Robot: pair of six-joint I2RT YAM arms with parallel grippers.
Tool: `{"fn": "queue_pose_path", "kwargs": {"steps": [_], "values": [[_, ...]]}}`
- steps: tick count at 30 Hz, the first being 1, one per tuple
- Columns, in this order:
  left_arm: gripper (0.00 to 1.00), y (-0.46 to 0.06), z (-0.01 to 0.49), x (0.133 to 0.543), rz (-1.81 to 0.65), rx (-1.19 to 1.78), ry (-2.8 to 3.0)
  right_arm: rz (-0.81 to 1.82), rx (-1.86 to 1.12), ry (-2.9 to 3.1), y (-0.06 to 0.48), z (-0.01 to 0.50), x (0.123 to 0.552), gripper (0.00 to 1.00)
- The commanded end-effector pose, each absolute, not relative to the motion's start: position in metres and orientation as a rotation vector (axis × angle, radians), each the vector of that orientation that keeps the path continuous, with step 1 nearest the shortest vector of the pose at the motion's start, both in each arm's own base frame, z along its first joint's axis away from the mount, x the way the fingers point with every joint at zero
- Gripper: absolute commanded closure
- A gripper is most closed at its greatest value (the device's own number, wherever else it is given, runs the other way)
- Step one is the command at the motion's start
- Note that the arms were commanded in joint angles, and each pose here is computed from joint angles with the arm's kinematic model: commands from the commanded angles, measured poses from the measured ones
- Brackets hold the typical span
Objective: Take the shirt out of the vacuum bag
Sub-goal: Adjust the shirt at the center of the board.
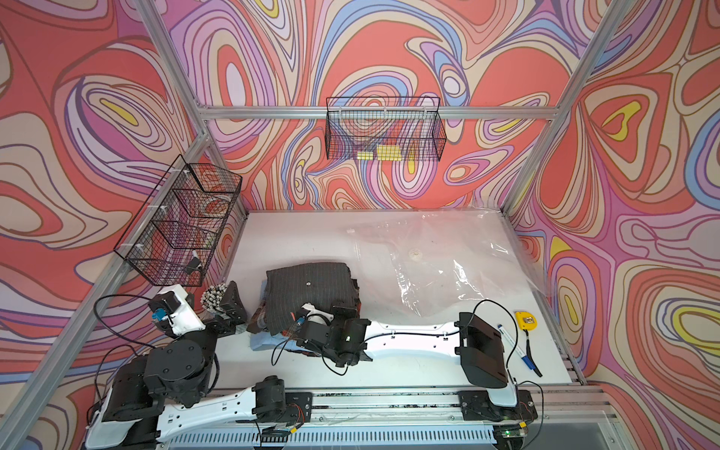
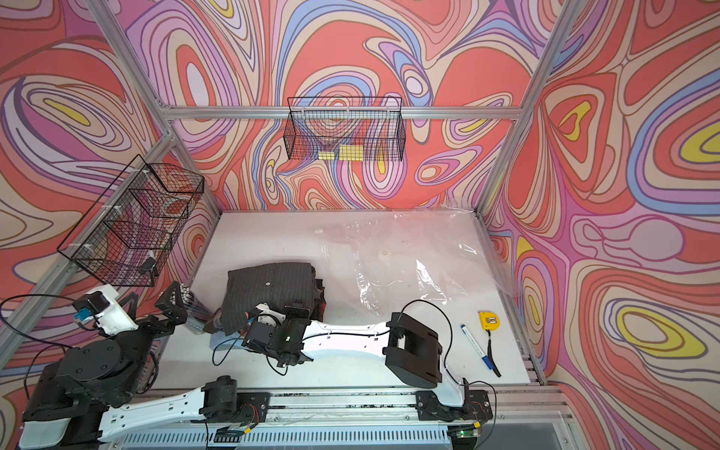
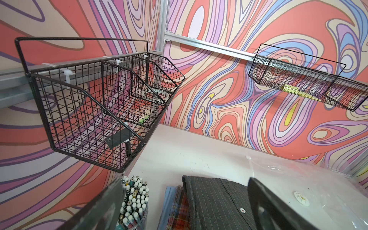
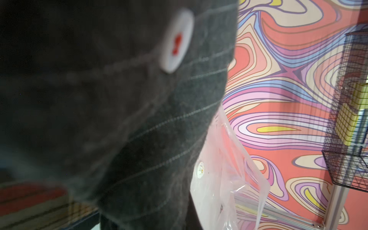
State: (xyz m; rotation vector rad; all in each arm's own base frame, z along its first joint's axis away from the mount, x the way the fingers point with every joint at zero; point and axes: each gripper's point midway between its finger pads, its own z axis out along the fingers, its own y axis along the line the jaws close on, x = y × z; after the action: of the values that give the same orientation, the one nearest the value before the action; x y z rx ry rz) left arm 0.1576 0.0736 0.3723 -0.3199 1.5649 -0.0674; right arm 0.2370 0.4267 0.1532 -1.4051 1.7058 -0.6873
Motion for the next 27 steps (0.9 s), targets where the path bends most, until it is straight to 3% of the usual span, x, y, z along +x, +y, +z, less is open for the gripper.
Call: {"fn": "queue_pose_path", "kwargs": {"steps": [1, 4, 7, 11, 14, 18, 23, 27], "values": [[0.01, 0.08, 0.374, 0.156, -0.06, -0.334, 1.555, -0.528, -1.432, 1.82, 0.434, 0.148, 0.218, 0.79], [0.01, 0.08, 0.375, 0.156, -0.056, -0.323, 1.558, -0.297, -1.461, 1.906, 0.443, 0.158, 0.196, 0.48], [0.01, 0.079, 0.377, 0.157, -0.04, -0.307, 1.561, -0.072, -1.496, 1.981, 0.453, 0.169, 0.171, 0.35], [0.01, 0.069, 0.378, 0.159, 0.018, -0.263, 1.569, 0.113, -1.491, 2.02, 0.459, 0.191, 0.153, 0.27], [0.01, 0.059, 0.378, 0.162, 0.041, -0.219, 1.583, 0.184, -1.41, 2.009, 0.453, 0.218, 0.152, 0.23], [0.01, 0.046, 0.376, 0.163, 0.029, -0.139, 1.618, 0.134, -1.083, 1.875, 0.421, 0.293, 0.183, 0.02], [0.01, 0.038, 0.389, 0.167, 0.07, -0.141, 1.584, -0.105, -0.863, 1.836, 0.366, 0.314, 0.239, 0.02], [0.01, 0.01, 0.416, 0.173, 0.103, -0.081, 1.572, -0.077, -0.669, 1.949, 0.314, 0.313, 0.285, 0.02]]}}
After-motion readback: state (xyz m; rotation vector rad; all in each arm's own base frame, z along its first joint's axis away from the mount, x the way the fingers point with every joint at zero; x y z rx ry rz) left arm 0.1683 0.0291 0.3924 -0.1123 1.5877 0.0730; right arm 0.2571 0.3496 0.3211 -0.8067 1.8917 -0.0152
